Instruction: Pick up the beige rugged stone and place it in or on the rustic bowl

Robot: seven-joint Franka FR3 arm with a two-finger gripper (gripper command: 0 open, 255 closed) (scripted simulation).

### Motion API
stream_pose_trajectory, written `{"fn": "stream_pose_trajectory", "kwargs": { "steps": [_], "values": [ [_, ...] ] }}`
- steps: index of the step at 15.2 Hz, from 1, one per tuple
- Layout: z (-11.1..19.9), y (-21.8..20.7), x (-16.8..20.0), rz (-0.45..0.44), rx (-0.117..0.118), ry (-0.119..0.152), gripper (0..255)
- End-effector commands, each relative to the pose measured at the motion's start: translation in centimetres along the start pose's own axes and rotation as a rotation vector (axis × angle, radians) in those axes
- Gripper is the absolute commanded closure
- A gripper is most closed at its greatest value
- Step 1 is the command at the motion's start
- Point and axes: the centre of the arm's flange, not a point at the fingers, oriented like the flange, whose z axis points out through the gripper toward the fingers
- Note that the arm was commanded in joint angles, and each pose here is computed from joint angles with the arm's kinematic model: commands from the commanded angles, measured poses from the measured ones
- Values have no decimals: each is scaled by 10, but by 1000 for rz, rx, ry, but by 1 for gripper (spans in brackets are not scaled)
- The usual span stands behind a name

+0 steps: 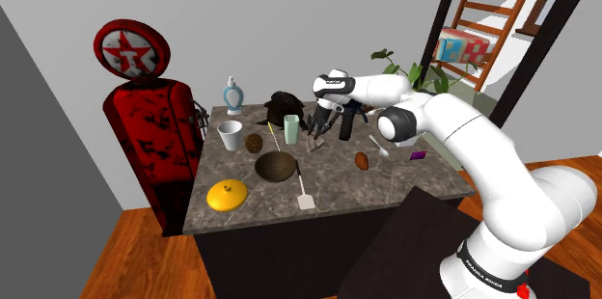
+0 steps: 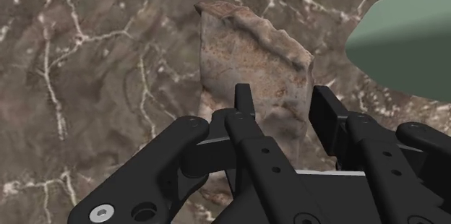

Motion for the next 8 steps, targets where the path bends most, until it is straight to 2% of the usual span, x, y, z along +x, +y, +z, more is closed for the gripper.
{"fn": "stream_pose_trajectory", "kwargs": {
  "steps": [1, 8],
  "values": [
    [16, 12, 6, 6, -42, -23, 255],
    [-19, 9, -7, 6, -42, -23, 255]
  ]
}}
